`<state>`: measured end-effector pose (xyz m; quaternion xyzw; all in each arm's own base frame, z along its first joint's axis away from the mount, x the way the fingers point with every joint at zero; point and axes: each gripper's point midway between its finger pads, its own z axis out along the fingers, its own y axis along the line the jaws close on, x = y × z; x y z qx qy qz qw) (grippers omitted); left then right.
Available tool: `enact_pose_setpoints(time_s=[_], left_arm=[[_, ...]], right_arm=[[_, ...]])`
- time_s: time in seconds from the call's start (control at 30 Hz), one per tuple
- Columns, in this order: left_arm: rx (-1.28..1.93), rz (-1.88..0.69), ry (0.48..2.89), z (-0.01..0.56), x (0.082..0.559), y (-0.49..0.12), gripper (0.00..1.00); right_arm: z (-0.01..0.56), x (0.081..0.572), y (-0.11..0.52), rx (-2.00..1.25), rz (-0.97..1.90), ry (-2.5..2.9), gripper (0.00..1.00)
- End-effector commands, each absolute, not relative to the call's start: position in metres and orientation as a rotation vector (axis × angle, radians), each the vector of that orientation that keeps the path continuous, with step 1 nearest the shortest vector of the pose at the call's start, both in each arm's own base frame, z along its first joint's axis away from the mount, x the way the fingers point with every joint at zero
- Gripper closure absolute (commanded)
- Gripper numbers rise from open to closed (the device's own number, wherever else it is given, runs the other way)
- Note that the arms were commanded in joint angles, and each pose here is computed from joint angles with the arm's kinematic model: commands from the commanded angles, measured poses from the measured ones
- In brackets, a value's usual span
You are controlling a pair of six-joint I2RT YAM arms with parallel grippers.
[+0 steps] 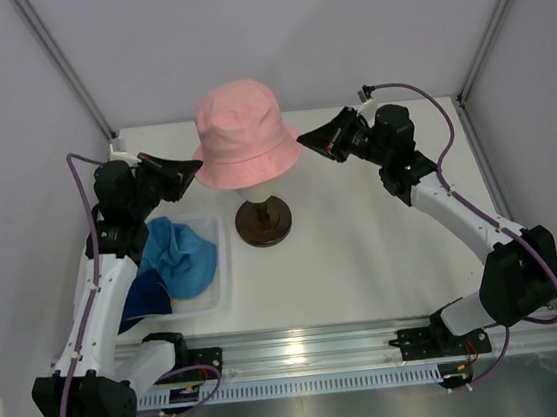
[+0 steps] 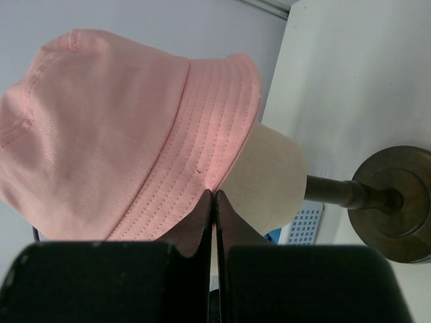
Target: Stack the hats
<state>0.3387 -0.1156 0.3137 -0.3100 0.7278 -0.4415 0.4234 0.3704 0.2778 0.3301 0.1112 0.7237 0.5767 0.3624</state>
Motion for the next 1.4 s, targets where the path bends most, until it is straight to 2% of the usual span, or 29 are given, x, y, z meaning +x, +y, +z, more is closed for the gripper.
enact_pose_setpoints(time_s=[0.0,0.1,0.17,0.23,0.27,0.33,0.37,0.47,0.5,0.53,0.57,0.6,0.67,0.7,0.8,0.83,0.87,0.93,1.0,1.13,1.23,1.37], left_arm=[[-0.822,-0.972,1.934,0.268,0.337,-0.104,0.99],[-0.801,-0.971,1.936,0.27,0.337,-0.105,0.99],[-0.781,-0.966,1.926,0.274,0.337,-0.105,0.94],[-0.745,-0.956,1.898,0.288,0.335,-0.103,0.86],[-0.729,-0.949,1.893,0.292,0.334,-0.102,0.82],[-0.668,-0.926,1.851,0.316,0.331,-0.099,0.69],[-0.679,-0.887,1.851,0.317,0.329,-0.094,0.56],[-0.633,-0.812,1.77,0.351,0.317,-0.08,0.31],[-0.623,-0.769,1.743,0.36,0.313,-0.071,0.19],[-0.611,-0.75,1.711,0.372,0.307,-0.067,0.14],[-0.588,-0.731,1.66,0.39,0.296,-0.061,0.1],[-0.584,-0.656,1.656,0.39,0.289,-0.051,0.02],[-0.545,-0.581,1.608,0.408,0.266,-0.04,0.01],[-0.52,-0.505,1.653,0.398,0.255,-0.034,0.0],[-0.694,-0.301,1.625,0.379,0.223,0.007,0.0],[-0.795,-0.198,1.63,0.353,0.215,0.026,0.01],[-0.831,-0.182,1.607,0.346,0.21,0.032,0.01],[-0.929,-0.121,1.645,0.299,0.198,0.042,0.01],[-0.953,-0.085,1.728,0.263,0.196,0.041,0.01],[-0.901,-0.088,1.908,0.224,0.204,0.026,0.01],[-0.759,-0.223,2.001,0.215,0.222,-0.002,0.02],[-0.809,-0.261,2.062,0.191,0.238,-0.011,0.04]], right_arm=[[0.298,0.374,0.265,0.326,1.377,1.946,1.0],[0.296,0.375,0.267,0.312,1.374,1.954,1.0],[0.297,0.376,0.266,0.303,1.37,1.95,1.0],[0.303,0.376,0.266,0.282,1.37,1.946,1.0],[0.306,0.376,0.265,0.262,1.361,1.942,0.95],[0.322,0.377,0.261,0.231,1.349,1.919,0.81],[0.324,0.376,0.257,0.205,1.317,1.928,0.58],[0.353,0.378,0.239,0.148,1.233,1.886,0.14],[0.353,0.377,0.23,0.133,1.188,1.897,0.07],[0.362,0.381,0.214,0.148,1.158,1.87,0.01],[0.367,0.38,0.204,0.154,1.149,1.86,0.01],[0.382,0.371,0.193,0.146,1.146,1.82,0.01],[0.383,0.37,0.159,0.198,1.069,1.811,0.01],[0.394,0.361,0.144,0.211,1.018,1.776,0.01],[0.379,0.342,0.117,0.234,0.913,1.753,0.01],[0.371,0.336,0.119,0.207,0.912,1.747,0.01],[0.342,0.333,0.122,0.19,0.932,1.762,0.01],[0.324,0.32,0.127,0.161,0.966,1.767,0.01],[0.287,0.316,0.127,0.18,0.955,1.841,0.0],[0.258,0.307,0.127,0.149,0.911,1.92,0.01],[0.25,0.302,0.129,0.129,0.902,1.93,0.01],[0.251,0.3,0.131,0.122,0.919,1.911,0.0]])
